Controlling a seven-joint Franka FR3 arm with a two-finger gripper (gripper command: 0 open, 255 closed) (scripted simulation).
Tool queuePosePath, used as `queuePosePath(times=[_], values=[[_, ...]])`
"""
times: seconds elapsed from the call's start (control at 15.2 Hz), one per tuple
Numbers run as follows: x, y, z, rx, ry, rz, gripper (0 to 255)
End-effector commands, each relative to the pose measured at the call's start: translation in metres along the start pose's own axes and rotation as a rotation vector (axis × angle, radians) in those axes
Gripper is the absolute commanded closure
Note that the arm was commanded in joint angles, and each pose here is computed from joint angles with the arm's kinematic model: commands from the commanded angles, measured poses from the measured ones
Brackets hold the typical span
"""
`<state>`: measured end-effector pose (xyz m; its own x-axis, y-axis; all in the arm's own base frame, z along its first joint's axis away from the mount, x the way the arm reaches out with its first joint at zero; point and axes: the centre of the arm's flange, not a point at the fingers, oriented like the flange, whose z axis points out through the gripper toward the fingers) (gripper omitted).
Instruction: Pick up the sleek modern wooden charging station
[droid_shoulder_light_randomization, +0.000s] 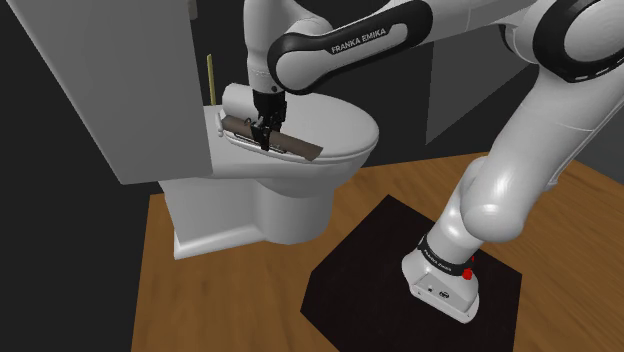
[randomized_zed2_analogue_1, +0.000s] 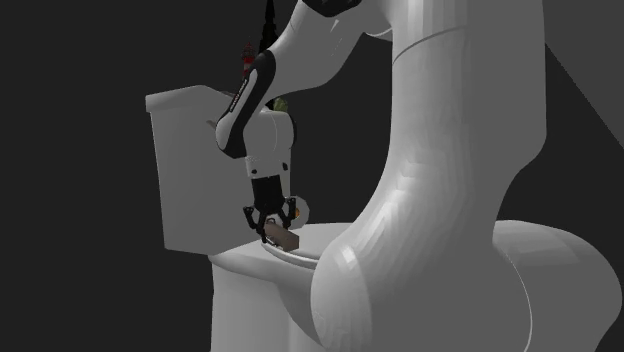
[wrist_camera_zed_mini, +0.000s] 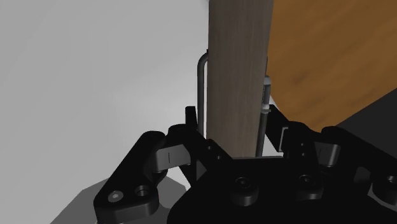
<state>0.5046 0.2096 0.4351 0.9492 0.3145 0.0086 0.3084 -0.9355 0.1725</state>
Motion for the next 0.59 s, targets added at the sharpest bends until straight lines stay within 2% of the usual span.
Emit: queuePosePath(times=[0.0,0.53], values=[[0.000,0.001,-0.006,0.000,0.000,0.000,255],[0.000,0.008,-0.047,0.000,0.000,0.000,255]])
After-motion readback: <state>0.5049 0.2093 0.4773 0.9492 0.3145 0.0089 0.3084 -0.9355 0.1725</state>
